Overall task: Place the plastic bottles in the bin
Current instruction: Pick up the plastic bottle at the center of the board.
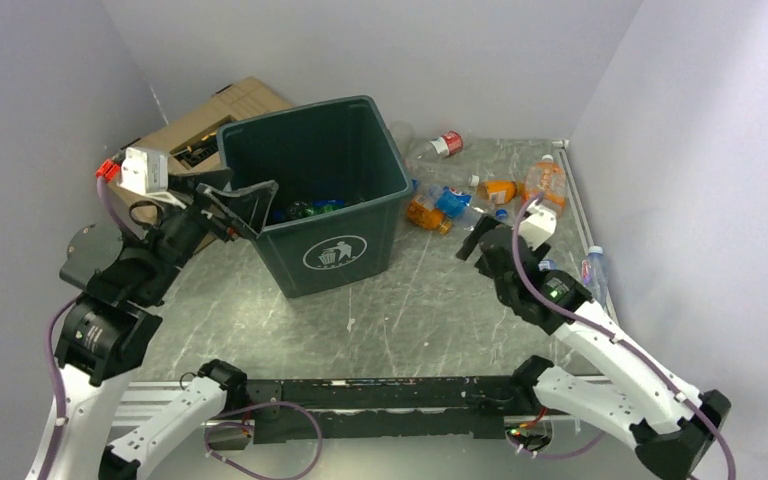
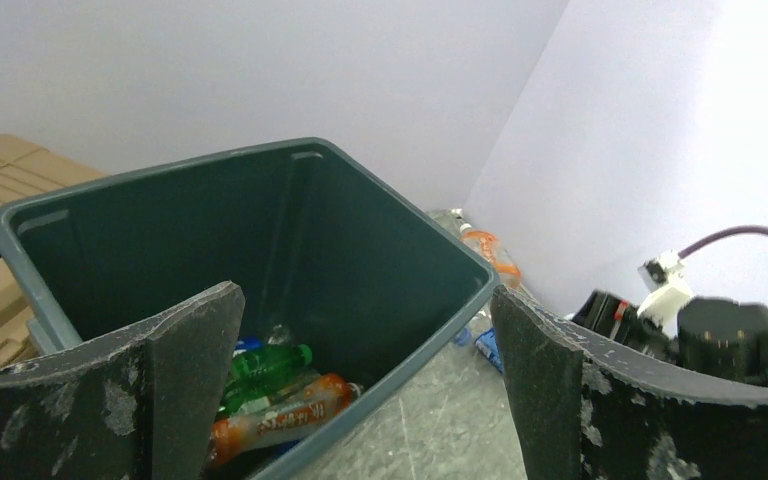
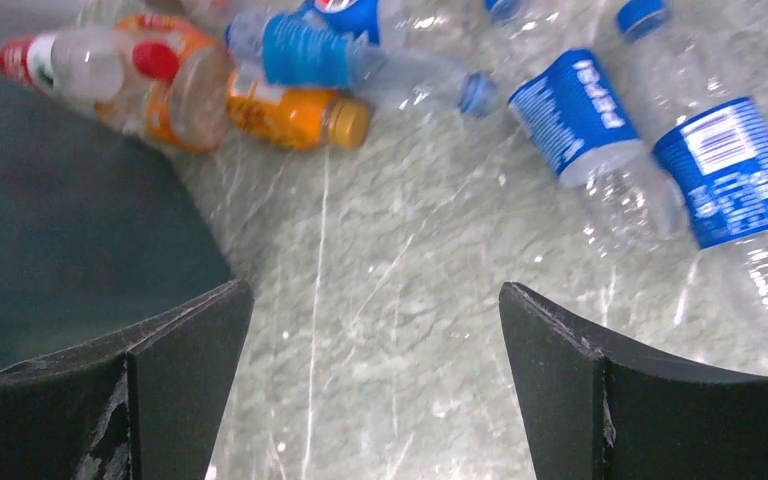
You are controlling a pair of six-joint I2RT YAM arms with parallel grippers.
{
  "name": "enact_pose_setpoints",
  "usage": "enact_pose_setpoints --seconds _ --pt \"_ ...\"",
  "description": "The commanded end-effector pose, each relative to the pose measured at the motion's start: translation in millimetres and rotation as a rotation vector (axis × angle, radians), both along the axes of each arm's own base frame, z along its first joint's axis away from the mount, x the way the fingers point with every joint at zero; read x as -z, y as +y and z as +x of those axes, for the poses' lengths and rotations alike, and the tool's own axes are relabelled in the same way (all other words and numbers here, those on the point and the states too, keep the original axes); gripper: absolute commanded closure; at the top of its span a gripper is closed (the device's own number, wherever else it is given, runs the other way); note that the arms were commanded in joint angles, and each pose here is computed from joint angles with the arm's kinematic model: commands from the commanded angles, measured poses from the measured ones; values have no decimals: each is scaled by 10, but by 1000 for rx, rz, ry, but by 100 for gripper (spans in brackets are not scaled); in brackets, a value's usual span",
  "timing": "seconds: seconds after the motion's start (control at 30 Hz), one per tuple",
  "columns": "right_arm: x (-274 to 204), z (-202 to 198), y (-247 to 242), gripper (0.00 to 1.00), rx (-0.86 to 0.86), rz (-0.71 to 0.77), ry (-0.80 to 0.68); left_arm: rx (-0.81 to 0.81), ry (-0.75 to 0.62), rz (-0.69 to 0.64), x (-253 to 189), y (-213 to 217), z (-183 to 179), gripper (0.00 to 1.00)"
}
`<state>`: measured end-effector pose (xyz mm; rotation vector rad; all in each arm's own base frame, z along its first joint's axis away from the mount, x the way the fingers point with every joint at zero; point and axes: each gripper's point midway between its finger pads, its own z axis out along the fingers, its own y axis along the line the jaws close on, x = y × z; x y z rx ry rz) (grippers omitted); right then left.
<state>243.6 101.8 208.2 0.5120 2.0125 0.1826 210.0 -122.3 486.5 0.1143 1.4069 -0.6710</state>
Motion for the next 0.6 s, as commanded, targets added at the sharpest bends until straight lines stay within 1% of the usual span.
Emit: enact_pose_setpoints --seconds 0.0,0.07,0.2,0.4,0.57 --pt "-413 246 -196 1 36 73 -90 11 14 14 41 30 -111 1" --pt "-344 332 -336 1 72 85 -69 20 33 18 104 34 -156 1" --pt "-51 486 -578 1 120 118 32 53 68 12 251 9 -246 1" --pt "338 634 -819 2 161 153 90 30 71 8 256 148 -445 2" --pt "614 656 -932 2 182 133 125 23 36 -6 183 253 -636 2"
